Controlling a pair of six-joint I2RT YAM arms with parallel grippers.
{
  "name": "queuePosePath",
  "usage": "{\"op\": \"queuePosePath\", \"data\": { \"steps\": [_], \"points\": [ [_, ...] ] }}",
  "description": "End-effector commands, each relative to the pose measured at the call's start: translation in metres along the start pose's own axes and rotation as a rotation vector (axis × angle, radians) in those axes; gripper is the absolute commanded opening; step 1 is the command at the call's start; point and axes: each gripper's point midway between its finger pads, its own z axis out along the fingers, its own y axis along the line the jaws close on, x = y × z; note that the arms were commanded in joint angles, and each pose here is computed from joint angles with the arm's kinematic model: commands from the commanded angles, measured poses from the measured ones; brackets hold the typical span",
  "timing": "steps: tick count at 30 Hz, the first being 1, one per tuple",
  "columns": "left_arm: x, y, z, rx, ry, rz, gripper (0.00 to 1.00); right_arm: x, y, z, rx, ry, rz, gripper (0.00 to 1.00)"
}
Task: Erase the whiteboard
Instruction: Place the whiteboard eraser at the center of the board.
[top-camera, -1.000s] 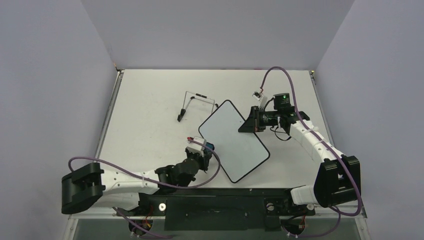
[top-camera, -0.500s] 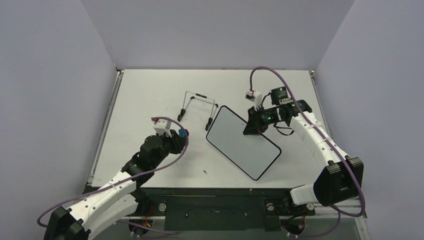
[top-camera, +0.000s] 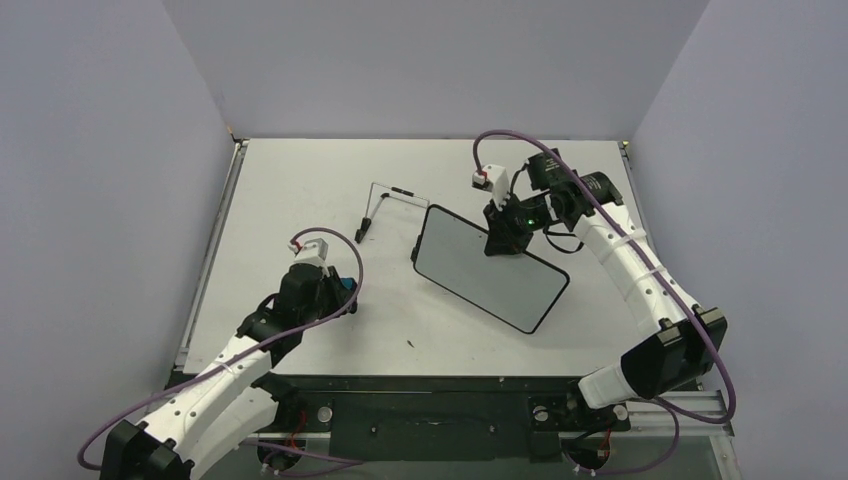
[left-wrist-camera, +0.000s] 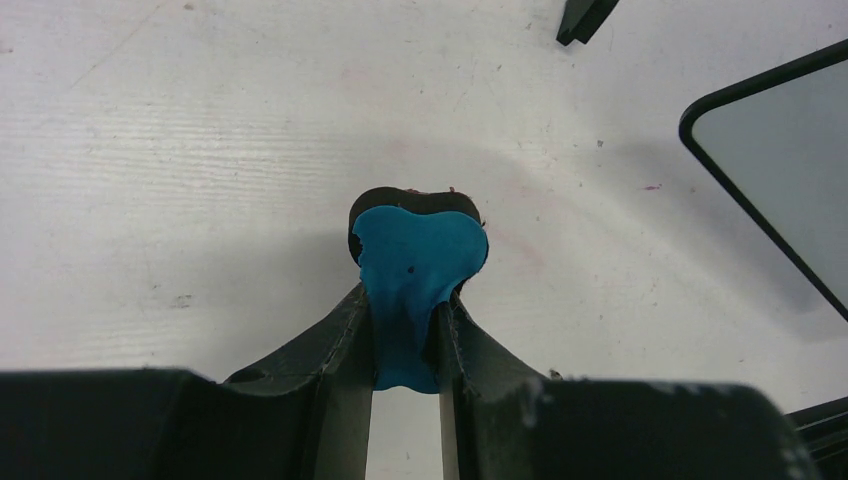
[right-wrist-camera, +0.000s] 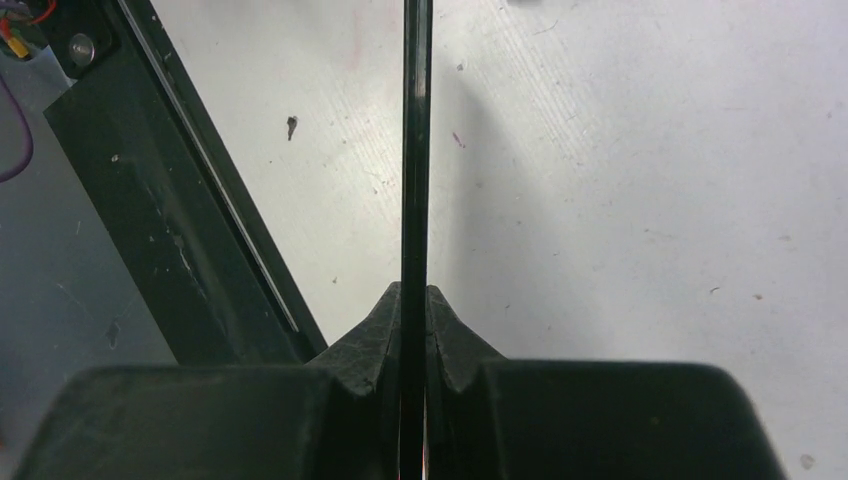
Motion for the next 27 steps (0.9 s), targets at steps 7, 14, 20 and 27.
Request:
{"op": "queuePosePath", "data": {
  "steps": [7,14,20,27],
  "points": [
    [0.009,0.018,0.000,-0.098,0.019,-0.069,0.00,-0.053,-0.002,-0.018,0.021,-0.068,-0.103,0.00],
    [0.022,0.023,0.004,-0.107,0.040,-0.097,0.00,-0.079,-0.005,-0.023,0.029,-0.109,-0.103,0.00],
    [0.025,0.025,0.006,-0.118,0.050,-0.089,0.00,-0.096,-0.006,-0.021,0.016,-0.133,-0.103,0.00],
    [0.030,0.025,0.011,-0.126,0.077,-0.079,0.00,-0.111,-0.005,-0.019,0.011,-0.151,-0.117,0.00]
  ]
}}
